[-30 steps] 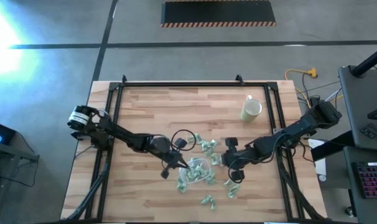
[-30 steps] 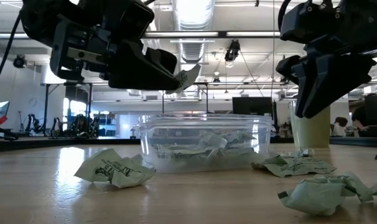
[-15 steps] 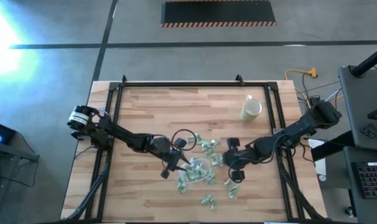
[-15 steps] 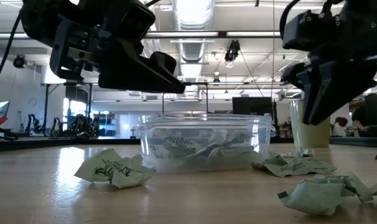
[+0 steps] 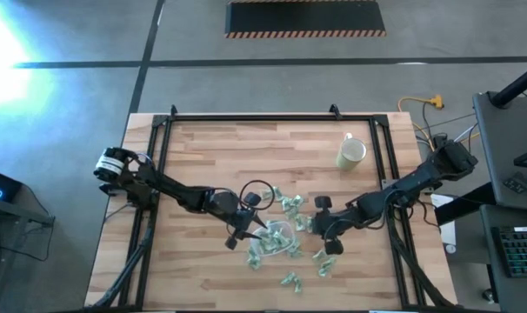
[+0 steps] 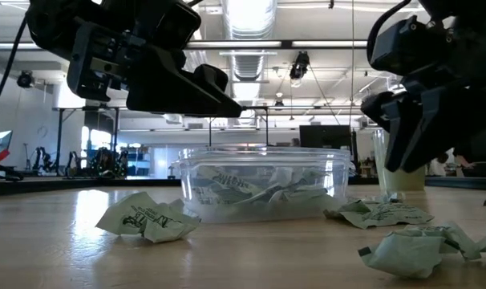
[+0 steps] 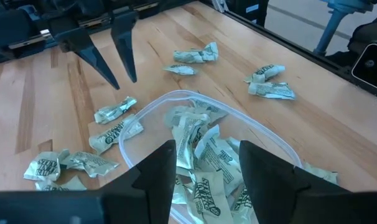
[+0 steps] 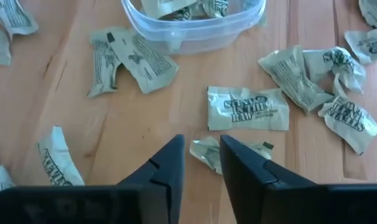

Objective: Pick and place items into bin
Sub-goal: Put the Stevia packet into the transparent bin

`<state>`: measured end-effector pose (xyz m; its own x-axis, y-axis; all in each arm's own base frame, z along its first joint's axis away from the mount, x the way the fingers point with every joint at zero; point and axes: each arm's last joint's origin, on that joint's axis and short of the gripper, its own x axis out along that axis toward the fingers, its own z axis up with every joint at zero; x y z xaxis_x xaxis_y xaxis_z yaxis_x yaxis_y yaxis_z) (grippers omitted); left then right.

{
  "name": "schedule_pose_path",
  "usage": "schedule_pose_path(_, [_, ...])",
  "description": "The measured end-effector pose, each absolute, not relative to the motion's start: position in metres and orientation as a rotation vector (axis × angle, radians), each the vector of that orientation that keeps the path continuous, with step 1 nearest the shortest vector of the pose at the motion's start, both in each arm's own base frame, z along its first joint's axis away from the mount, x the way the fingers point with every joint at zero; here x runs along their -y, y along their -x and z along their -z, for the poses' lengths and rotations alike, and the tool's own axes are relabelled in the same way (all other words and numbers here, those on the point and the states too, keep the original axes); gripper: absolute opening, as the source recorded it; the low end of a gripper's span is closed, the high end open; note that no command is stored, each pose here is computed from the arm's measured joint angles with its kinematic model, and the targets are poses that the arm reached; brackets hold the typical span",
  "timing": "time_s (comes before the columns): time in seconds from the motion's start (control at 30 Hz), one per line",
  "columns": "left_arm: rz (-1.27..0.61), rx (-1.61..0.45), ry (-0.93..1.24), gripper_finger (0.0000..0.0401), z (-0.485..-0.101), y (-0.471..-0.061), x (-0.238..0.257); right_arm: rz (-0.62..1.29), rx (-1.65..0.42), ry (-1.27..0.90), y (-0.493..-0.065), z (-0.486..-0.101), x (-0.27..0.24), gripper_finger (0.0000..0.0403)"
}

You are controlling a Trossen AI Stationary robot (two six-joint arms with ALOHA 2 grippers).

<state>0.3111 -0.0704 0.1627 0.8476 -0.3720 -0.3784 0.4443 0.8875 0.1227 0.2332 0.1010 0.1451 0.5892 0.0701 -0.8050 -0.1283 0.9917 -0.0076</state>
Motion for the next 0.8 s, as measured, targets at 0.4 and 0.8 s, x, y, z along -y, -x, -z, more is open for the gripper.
schedule_pose_path(0.4, [0.433,-0.355,-0.21,0.0161,-0.163,-0.311,0.07,-0.115,-0.938,0.077,-0.237,-0.123,-0.102,0.018])
schedule_pose_path(0.8, [0.433,-0.355,-0.21,0.0161,-0.163,-0.311,0.07,-0.078,-0.954,0.094,-0.239,-0.12,-0.097,0.0178])
